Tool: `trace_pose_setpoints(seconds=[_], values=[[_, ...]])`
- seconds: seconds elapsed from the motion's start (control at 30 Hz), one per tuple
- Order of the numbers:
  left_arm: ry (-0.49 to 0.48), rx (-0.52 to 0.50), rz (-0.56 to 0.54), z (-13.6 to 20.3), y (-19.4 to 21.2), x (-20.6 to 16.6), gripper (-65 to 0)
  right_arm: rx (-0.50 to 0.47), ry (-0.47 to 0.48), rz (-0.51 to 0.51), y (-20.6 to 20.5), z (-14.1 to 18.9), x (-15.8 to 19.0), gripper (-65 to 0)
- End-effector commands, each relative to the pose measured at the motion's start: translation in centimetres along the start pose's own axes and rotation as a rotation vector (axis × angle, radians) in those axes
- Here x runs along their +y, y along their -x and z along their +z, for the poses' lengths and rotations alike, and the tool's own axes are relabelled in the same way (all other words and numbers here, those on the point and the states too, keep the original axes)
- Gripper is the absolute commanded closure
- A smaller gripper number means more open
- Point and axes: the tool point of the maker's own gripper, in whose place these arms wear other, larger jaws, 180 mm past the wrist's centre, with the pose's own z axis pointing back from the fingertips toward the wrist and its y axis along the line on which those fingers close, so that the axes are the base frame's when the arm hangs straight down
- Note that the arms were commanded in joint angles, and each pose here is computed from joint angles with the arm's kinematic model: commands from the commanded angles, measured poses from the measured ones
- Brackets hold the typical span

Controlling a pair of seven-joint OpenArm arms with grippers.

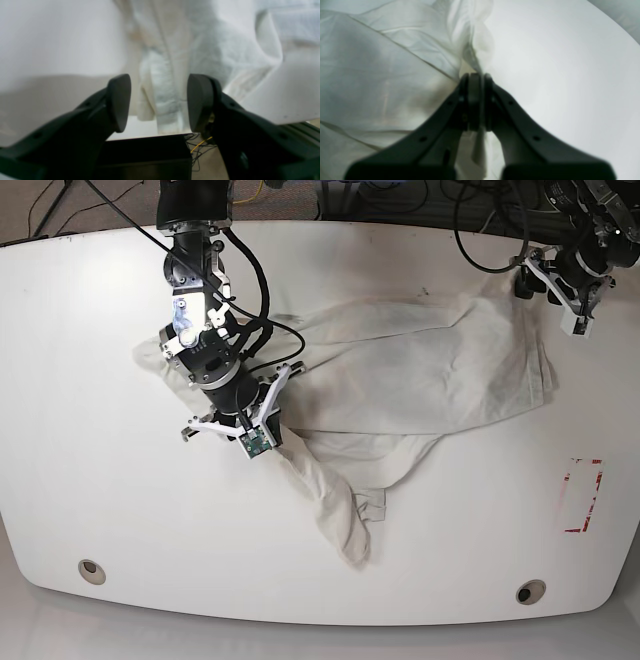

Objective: Layout the t-shirt on the table in an organized manner, then fold the t-shirt properly
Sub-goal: 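Move the left gripper to the shirt's opposite edge and pinch it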

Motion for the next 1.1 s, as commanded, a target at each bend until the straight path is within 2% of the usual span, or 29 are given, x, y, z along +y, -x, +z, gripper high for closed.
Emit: trace_pose_setpoints(seconds=[0.0,0.43,0.53,0.67,0.9,0.97,1.07], values=[[-0.004,-0.01,-0.03,0.1,-0.6,0.1,-33.8,-0.06,0.007,0.002,-1.7,0.2,-0.4,0.0],[0.048,0.099,0.02,-2.2,2.5,0.1,-32.6,-0.06,0.009,0.001,-1.7,0.2,-0.4,0.0],[0.059,0.117,0.022,-2.6,2.9,0.2,-27.5,-0.059,0.01,0.0,-1.7,0.2,-0.5,0.0],[0.086,0.123,0.018,-3.3,2.7,-0.4,-16.4,-0.059,0.011,-0.001,-1.6,0.2,-0.5,0.0],[0.079,0.105,0.002,-3.1,1.9,-0.4,-3.3,-0.059,0.011,-0.001,-1.6,0.2,-0.5,0.0],[0.071,0.092,-0.009,-2.9,1.4,-0.4,-0.1,-0.059,0.01,0.0,-1.7,0.2,-0.5,0.0],[0.053,0.064,-0.033,-2.3,0.4,-0.3,0.0,-0.061,0.011,0.001,-1.7,0.2,-0.5,0.0]])
